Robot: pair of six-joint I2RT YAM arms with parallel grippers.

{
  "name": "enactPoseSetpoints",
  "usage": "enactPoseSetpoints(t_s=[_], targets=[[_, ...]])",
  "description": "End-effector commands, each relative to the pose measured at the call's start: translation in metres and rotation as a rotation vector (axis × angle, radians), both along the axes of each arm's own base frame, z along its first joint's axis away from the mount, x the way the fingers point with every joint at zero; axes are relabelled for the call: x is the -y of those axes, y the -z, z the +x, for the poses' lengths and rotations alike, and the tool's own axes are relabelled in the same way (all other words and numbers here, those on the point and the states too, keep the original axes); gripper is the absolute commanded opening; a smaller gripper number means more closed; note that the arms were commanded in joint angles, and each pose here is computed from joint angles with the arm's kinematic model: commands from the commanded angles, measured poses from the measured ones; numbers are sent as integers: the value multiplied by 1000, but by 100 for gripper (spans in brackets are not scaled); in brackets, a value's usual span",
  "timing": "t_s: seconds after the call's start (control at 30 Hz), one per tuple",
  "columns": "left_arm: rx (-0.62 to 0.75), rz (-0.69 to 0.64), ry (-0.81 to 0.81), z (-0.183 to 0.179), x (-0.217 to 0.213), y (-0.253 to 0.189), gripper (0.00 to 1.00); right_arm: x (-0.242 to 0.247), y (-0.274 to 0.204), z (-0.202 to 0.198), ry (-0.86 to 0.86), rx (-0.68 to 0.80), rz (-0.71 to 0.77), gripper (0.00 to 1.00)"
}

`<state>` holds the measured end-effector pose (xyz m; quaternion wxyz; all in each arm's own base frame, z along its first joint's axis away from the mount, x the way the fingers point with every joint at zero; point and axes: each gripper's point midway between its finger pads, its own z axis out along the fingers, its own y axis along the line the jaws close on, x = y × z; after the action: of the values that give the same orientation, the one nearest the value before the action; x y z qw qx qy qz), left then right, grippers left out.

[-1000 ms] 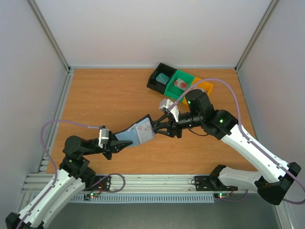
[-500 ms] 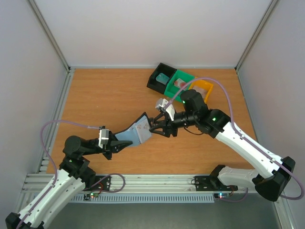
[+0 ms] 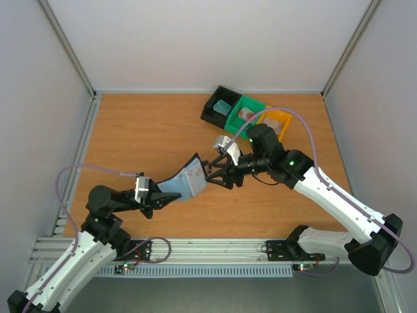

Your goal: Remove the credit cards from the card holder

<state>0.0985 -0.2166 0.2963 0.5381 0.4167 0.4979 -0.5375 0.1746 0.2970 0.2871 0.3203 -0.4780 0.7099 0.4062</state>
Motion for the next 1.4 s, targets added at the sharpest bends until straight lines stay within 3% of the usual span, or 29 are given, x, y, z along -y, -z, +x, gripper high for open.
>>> enactPoseSetpoints(t_s=[0.0,0.13,0.43,1.1,1.37], targets=[[98,-42,4,-7,-3,-13,0,1,-3,23,100,44,-10,65],[97,-41,2,-6,-3,-13,0,7,-2,42,199,85,-44,65],[90,-37,-1,-5,-2,-11,0,-11,-9,0,-26,-3,52,66],[96,-35,2,-5,-2,-11,0,-28,-9,-1,-8,37,44,66],[115,-39,-15,-4,-3,-11,0,-10,-39,-39,-130,47,138,67]])
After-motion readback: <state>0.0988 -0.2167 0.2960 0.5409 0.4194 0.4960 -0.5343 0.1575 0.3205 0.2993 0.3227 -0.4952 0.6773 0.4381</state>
